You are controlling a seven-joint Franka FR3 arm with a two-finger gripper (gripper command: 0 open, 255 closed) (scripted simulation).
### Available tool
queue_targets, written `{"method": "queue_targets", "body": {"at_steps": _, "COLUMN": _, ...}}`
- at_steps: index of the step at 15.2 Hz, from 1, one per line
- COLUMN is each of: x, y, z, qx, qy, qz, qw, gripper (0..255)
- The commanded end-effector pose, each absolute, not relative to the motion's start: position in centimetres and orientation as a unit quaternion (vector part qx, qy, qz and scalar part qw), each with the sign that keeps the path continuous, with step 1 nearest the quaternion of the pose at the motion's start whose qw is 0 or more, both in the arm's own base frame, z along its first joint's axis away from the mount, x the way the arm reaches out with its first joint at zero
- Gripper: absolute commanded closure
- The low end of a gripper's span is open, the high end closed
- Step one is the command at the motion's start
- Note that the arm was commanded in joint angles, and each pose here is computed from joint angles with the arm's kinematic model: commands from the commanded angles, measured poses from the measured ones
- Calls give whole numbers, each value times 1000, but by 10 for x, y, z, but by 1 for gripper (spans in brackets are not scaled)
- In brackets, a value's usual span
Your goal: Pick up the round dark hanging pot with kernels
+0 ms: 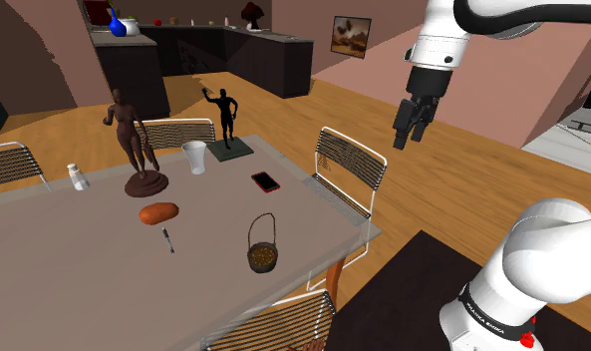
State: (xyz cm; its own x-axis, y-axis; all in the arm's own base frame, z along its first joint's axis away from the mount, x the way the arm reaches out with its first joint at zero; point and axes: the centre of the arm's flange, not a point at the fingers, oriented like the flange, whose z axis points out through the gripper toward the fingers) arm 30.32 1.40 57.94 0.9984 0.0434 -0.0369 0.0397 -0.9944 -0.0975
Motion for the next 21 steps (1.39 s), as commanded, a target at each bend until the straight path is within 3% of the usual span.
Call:
{"method": "queue_targets", "body": {"at_steps": 1, "x": 303, "y": 14, "z": 579, "qx": -998, "qy": -21, "qz": 19, "qw": 48, "gripper": 0}}
{"method": "queue_targets", "body": {"at_steps": 21, "x": 361, "y": 207, "z": 402, "qx": -995, "qy": -40, "qz": -89, "qw": -16, "gripper": 0}}
